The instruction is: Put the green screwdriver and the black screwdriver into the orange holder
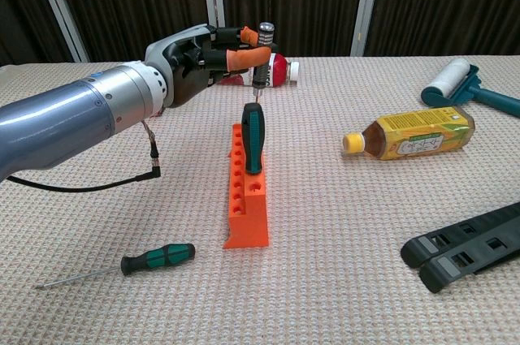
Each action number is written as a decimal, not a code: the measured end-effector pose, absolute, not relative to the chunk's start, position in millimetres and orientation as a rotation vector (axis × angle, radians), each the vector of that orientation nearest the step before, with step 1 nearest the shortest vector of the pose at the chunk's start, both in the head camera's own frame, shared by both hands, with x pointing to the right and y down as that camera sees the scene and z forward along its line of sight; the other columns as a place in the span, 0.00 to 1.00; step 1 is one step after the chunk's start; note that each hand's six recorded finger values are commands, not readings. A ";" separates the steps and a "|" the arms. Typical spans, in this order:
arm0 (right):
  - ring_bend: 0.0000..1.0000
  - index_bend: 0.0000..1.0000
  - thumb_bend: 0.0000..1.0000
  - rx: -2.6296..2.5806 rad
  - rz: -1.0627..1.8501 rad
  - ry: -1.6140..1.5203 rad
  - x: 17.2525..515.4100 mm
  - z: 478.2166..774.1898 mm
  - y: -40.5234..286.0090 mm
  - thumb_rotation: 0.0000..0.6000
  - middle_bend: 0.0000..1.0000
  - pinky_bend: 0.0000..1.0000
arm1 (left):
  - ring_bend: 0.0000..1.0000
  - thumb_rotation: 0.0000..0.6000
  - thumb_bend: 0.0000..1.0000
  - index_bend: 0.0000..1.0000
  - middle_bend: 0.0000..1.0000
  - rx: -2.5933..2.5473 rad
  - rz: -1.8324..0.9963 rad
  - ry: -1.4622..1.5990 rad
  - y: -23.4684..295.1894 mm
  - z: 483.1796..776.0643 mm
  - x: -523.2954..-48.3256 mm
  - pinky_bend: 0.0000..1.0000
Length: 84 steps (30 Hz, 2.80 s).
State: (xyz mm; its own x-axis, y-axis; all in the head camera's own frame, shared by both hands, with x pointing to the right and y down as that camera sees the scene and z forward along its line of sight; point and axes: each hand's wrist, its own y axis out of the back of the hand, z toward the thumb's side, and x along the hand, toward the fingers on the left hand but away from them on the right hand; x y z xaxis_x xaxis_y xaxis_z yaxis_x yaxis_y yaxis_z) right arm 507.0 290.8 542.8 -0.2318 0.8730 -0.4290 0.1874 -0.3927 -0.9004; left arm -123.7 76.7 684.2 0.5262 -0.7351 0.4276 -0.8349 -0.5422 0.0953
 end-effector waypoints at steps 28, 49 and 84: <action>0.00 0.00 0.00 -1.492 1.684 -1.276 506.6 542.4 291.3 1.00 0.00 0.00 | 0.00 1.00 0.41 0.70 0.21 2.470 0.522 -1.296 89.9 699.9 -131.8 0.00; 0.00 0.00 0.00 -1.492 1.691 -1.278 507.4 543.4 292.0 1.00 0.00 0.00 | 0.00 1.00 0.41 0.70 0.21 2.487 0.611 -1.287 97.2 713.4 -134.3 0.00; 0.00 0.00 0.00 -1.490 1.683 -1.271 503.4 541.8 290.7 1.00 0.00 0.00 | 0.00 1.00 0.41 0.16 0.00 2.566 0.545 -1.321 93.6 693.6 -144.0 0.00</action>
